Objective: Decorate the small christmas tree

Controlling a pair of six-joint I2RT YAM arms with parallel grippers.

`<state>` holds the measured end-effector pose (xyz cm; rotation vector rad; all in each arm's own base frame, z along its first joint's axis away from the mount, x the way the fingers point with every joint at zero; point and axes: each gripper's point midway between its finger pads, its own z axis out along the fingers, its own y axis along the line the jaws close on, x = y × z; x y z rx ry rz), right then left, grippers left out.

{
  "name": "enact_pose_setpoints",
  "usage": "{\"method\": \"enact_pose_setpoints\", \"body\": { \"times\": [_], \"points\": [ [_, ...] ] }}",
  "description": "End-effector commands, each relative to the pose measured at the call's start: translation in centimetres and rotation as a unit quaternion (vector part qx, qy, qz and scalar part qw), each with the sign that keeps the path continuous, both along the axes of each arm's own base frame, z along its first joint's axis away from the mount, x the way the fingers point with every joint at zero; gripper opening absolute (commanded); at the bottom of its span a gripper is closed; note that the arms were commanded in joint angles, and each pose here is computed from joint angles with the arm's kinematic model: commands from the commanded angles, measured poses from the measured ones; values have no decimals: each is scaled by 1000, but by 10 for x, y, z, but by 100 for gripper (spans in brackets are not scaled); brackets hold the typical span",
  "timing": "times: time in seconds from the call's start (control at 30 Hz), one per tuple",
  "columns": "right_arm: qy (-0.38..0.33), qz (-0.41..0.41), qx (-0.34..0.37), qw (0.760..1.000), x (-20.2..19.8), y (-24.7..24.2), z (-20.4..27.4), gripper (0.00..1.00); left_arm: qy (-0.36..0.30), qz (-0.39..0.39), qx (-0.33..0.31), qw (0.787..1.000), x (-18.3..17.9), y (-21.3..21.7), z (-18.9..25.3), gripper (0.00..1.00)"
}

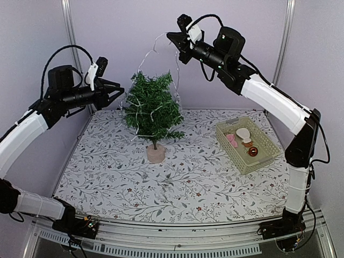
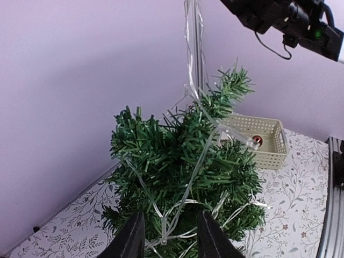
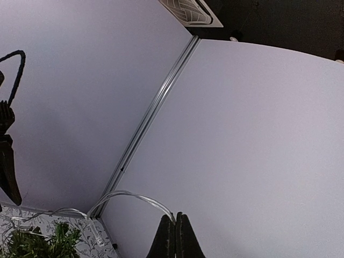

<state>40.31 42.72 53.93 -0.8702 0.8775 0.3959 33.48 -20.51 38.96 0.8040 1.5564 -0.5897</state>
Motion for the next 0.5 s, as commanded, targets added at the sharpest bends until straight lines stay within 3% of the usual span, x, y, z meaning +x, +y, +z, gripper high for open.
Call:
{"method": "enact_pose_setpoints", "body": {
  "times": [0.0,0.3,0.47],
  "points": [
    [-27,10,18,999,-15,-3,24,0,-22,-40,39,998,2,-7,-4,34],
    [-32,14,20,999,-19,-4,28,0,-34,-64,38,997,13,-18,-3,29],
    [-47,20,27,998,-29,-3,39,0,-54,-76,27,995,16,-25,9,34]
  ]
}}
